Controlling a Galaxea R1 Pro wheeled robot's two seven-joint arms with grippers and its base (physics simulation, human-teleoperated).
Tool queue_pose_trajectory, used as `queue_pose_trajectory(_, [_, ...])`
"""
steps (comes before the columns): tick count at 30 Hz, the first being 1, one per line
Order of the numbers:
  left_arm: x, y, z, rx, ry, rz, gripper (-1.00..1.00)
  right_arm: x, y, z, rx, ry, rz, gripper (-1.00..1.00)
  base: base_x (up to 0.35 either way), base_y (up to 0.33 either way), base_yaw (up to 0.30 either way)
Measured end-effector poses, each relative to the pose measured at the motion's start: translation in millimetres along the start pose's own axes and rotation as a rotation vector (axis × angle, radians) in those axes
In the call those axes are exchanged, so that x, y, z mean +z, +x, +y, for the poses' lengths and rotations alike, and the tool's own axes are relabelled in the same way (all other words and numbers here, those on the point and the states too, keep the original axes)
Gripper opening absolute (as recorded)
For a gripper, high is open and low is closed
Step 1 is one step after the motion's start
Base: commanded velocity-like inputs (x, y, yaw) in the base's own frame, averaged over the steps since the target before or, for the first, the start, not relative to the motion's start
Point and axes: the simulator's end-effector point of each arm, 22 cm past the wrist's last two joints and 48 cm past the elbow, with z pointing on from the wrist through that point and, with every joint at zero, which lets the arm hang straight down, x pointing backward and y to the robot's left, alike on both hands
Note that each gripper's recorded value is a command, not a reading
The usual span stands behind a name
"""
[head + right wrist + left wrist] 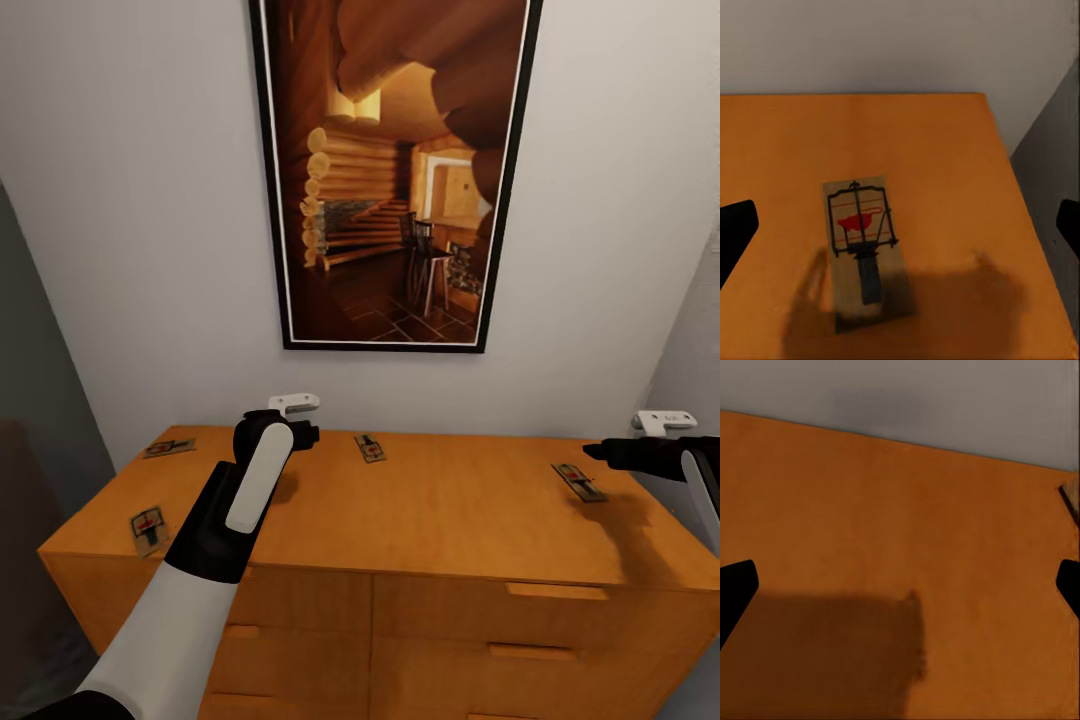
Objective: Take the four mousetraps from the cabinet in the bathroom and place them on the bathroom floor. Make sure all four end up on the same floor surface, and ensure that at least two of them are either under or directly next to the same bathroom sink.
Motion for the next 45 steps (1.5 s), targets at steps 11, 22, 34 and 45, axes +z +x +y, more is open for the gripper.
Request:
queue_pose_trajectory(11, [0.0, 0.2, 0.0, 0.000, 0.000, 0.000, 1.00, 0.0, 0.0, -0.1, 0.001, 0.000, 0.000, 1.00, 0.000, -0.107, 0.000])
queue_pose_trajectory(22, [0.0, 0.2, -0.2, 0.001, 0.000, 0.000, 1.00, 0.7, 0.6, 3.6, 0.005, -0.012, 0.000, 1.00, 0.000, -0.011, 0.000])
queue_pose_trajectory(34, [0.0, 0.0, -0.3, 0.001, 0.000, 0.000, 1.00, 8.9, 7.3, 45.2, 0.027, -0.084, 0.007, 1.00, 0.000, -0.001, 0.000])
queue_pose_trajectory(45, [0.1, 0.1, 0.0, 0.000, 0.000, 0.000, 1.00, 18.4, 19.4, 97.9, 0.018, -0.150, 0.032, 1.00, 0.000, 0.000, 0.000])
